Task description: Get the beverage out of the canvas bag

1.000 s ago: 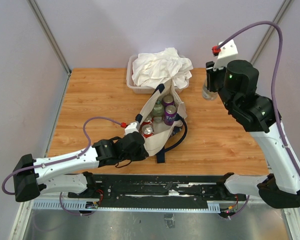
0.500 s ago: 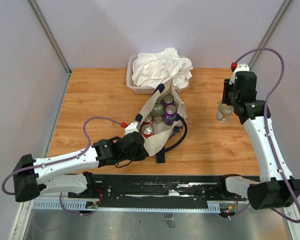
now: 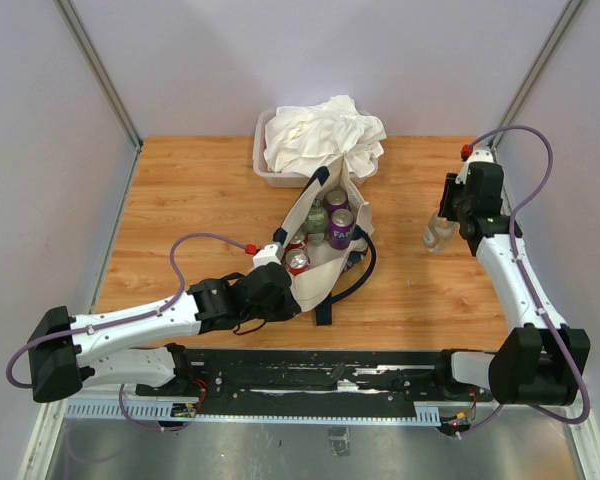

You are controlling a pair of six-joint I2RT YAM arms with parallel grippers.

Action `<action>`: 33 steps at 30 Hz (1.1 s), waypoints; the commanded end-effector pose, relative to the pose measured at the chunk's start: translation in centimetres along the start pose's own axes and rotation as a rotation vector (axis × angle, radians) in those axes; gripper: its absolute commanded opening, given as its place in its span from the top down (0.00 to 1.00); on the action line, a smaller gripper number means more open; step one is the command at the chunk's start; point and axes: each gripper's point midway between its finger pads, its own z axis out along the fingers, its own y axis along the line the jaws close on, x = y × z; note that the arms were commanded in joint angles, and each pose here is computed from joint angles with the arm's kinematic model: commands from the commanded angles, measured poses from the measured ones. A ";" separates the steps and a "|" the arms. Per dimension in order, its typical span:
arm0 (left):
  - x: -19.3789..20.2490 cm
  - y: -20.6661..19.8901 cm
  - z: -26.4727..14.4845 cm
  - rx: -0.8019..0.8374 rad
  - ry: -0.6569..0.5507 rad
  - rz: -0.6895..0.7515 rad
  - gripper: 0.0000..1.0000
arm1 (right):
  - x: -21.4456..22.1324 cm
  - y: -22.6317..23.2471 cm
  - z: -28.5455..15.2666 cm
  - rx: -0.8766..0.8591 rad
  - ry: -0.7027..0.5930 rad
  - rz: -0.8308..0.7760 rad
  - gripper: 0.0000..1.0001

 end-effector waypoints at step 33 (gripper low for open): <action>0.8 -0.2 0.7 0.003 0.032 0.004 0.99 | -2.8 -2.1 0.9 0.142 -0.171 0.091 0.01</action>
